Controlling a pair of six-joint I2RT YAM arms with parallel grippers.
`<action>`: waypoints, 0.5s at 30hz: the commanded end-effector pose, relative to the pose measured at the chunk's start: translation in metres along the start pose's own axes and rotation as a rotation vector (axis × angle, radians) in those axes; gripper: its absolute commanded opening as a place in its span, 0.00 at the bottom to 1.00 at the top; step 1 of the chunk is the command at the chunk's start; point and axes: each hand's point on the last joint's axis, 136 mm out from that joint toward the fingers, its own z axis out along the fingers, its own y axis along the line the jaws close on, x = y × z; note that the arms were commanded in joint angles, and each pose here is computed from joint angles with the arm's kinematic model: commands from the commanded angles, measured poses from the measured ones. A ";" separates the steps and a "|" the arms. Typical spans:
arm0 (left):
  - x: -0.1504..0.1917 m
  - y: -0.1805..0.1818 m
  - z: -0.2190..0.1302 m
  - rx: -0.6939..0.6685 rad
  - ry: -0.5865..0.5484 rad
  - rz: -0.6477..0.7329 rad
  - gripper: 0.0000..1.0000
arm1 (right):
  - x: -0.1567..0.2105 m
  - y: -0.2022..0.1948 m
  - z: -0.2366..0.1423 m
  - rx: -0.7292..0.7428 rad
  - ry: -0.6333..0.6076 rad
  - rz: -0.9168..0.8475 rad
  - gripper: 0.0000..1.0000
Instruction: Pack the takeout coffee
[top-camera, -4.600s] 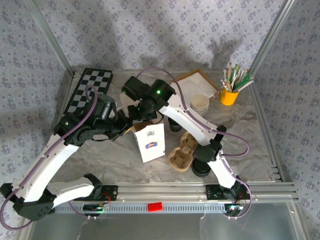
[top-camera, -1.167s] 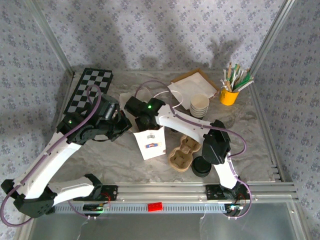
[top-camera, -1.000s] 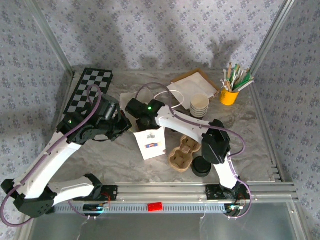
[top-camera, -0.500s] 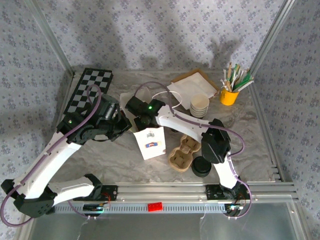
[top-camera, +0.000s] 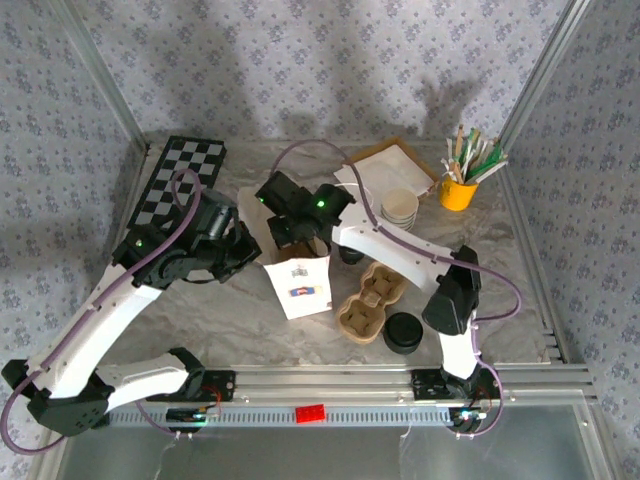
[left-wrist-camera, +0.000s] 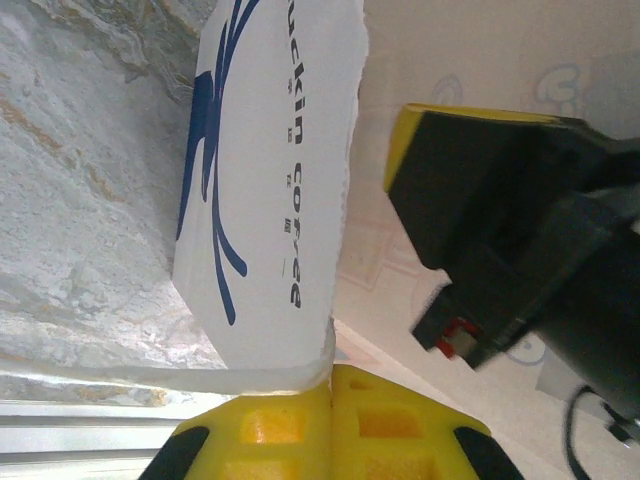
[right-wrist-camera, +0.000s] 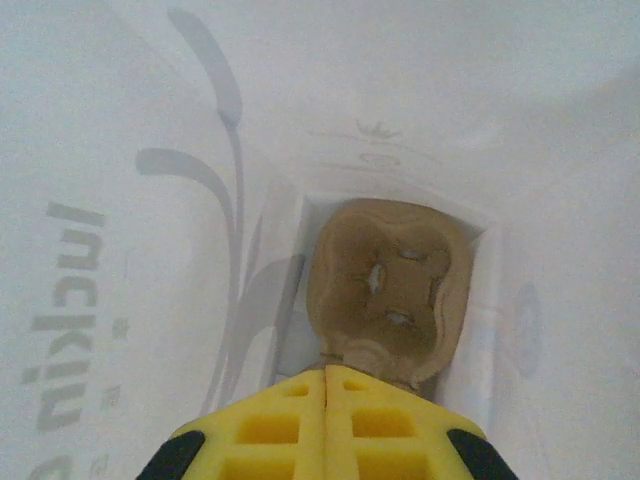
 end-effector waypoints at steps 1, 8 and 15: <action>-0.012 -0.002 -0.013 -0.009 -0.057 0.036 0.04 | -0.004 0.001 -0.038 -0.038 -0.007 0.005 0.10; -0.019 -0.004 -0.011 -0.040 -0.074 0.062 0.03 | -0.018 0.004 -0.069 -0.113 -0.019 0.045 0.26; -0.024 -0.004 -0.008 -0.031 -0.086 0.064 0.03 | -0.031 0.012 -0.099 -0.215 -0.038 0.076 0.40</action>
